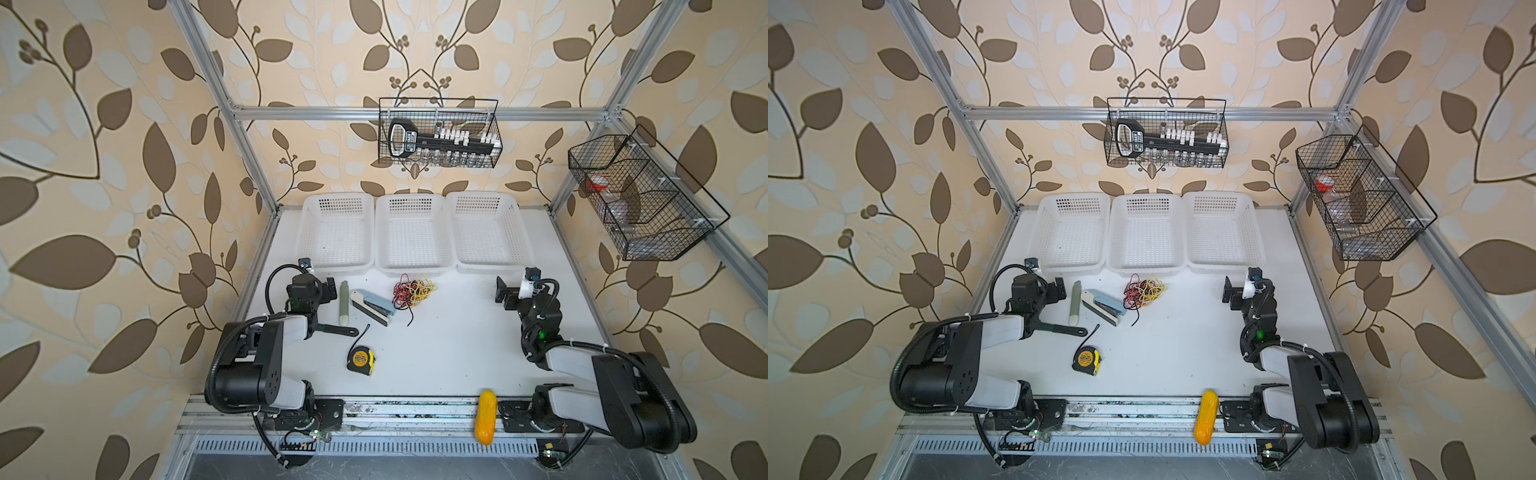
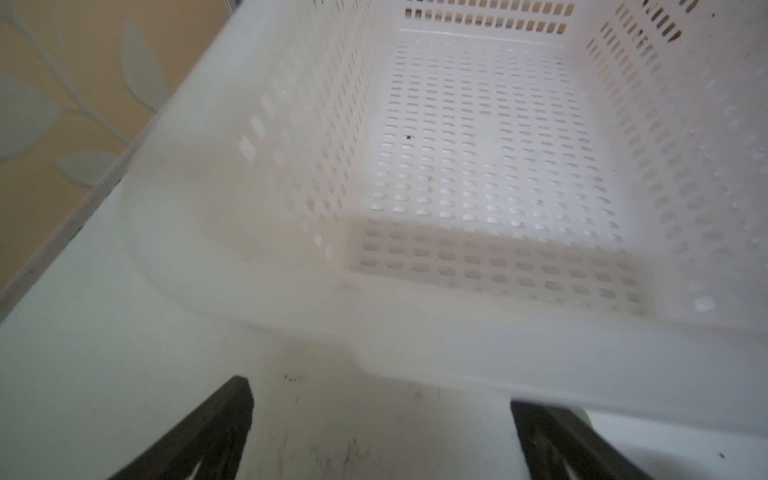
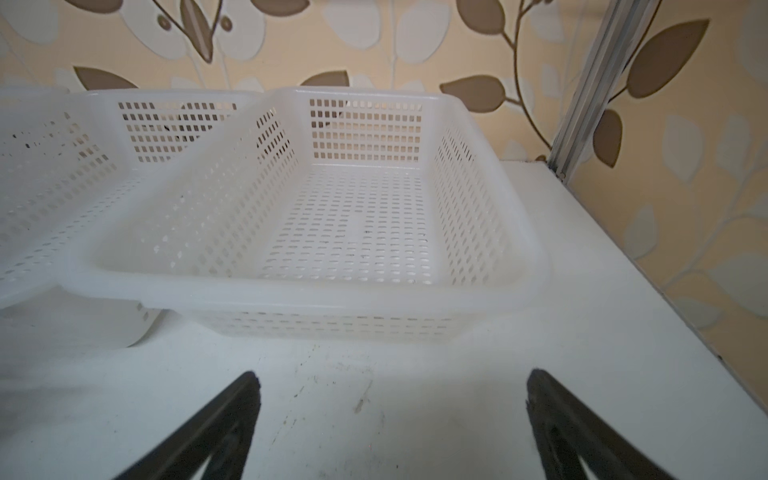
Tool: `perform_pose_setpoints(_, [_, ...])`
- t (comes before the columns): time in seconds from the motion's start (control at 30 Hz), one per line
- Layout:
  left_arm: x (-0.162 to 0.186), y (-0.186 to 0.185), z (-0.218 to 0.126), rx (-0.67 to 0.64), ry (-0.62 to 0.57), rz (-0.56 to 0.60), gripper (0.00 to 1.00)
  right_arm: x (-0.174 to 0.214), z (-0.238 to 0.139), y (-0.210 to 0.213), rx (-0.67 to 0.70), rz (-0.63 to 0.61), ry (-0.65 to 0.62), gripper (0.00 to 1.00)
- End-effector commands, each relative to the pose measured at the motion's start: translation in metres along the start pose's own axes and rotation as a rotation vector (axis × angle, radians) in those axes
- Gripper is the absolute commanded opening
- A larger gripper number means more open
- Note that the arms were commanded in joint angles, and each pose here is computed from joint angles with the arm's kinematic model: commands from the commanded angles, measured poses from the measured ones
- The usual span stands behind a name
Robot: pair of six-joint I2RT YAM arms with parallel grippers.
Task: Untangle the cables
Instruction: 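Raise both arms from rest and move toward the wire tangle, then lower the right gripper onto the yellow wire while the left gripper approaches the tangle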
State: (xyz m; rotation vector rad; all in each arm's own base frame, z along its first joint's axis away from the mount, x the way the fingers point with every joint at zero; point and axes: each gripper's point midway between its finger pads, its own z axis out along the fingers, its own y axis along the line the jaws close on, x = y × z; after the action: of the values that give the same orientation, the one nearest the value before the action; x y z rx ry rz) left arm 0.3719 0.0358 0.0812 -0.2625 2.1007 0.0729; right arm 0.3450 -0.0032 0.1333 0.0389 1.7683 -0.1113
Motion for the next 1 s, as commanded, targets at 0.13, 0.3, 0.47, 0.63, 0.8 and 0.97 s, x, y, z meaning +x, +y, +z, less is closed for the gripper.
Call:
perform_pose_setpoints(0.13, [-0.038, 0.013, -0.018, -0.134, 0.013, -0.133, 0.99, -0.024, -0.007, -0.019, 0.204, -0.025, 0.038, 1.0])
perform_pose_setpoints(0.3, [-0.053, 0.015, -0.041, -0.147, -0.04, -0.284, 0.99, -0.03, -0.027, -0.041, 0.34, 0.182, 0.052, 1.0])
perform_pose_setpoints(0.47, [-0.054, 0.003, -0.062, -0.101, -0.043, -0.374, 0.99, -0.025, -0.047, -0.042, 0.307, 0.332, 0.086, 1.0])
perform_pose_setpoints(0.63, [-0.043, -0.027, -0.084, -0.05, 0.015, -0.401, 0.99, -0.021, -0.058, -0.018, 0.168, 0.381, 0.17, 1.0])
perform_pose_setpoints(0.8, [-0.019, -0.082, -0.104, 0.105, 0.12, -0.351, 0.99, -0.016, -0.066, 0.024, 0.015, 0.321, 0.294, 1.0])
perform_pose_setpoints(0.97, [0.003, -0.127, -0.123, 0.269, 0.224, -0.282, 0.99, -0.018, -0.079, 0.071, -0.131, 0.244, 0.344, 0.94])
